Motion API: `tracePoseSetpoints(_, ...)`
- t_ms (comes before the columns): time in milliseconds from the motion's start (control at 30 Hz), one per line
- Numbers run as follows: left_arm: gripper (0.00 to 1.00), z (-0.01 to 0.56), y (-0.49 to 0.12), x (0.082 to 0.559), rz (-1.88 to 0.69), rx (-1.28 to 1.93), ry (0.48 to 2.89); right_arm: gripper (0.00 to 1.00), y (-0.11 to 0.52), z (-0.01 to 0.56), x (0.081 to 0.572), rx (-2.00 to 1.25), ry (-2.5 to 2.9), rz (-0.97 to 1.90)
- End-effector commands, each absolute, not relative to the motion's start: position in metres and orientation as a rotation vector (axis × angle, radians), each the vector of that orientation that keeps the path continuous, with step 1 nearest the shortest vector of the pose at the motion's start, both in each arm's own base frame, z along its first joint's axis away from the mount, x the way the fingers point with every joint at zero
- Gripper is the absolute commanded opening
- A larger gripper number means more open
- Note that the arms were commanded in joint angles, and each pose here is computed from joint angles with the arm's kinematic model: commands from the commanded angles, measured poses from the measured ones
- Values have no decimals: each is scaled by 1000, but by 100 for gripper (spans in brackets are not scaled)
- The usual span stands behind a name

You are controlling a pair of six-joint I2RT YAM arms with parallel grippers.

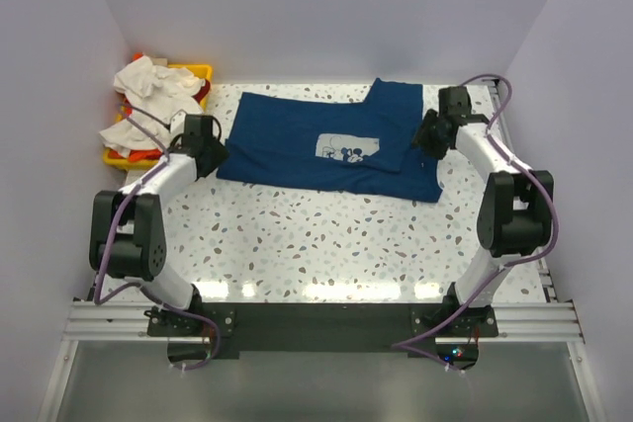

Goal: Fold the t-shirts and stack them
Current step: Fold the tshirt

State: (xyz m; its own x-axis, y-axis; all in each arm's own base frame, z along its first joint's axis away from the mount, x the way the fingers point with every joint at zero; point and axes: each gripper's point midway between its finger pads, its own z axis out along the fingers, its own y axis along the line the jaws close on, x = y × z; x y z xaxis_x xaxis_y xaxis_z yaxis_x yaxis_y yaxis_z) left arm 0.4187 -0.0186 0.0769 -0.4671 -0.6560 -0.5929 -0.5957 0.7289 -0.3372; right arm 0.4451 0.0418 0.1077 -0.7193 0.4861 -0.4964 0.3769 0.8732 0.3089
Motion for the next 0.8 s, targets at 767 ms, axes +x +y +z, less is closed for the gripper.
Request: tracePoseSetpoints(767, 47, 63, -32, 386, -223, -955, 2153, 43, 89, 38, 431, 671, 2509, 316)
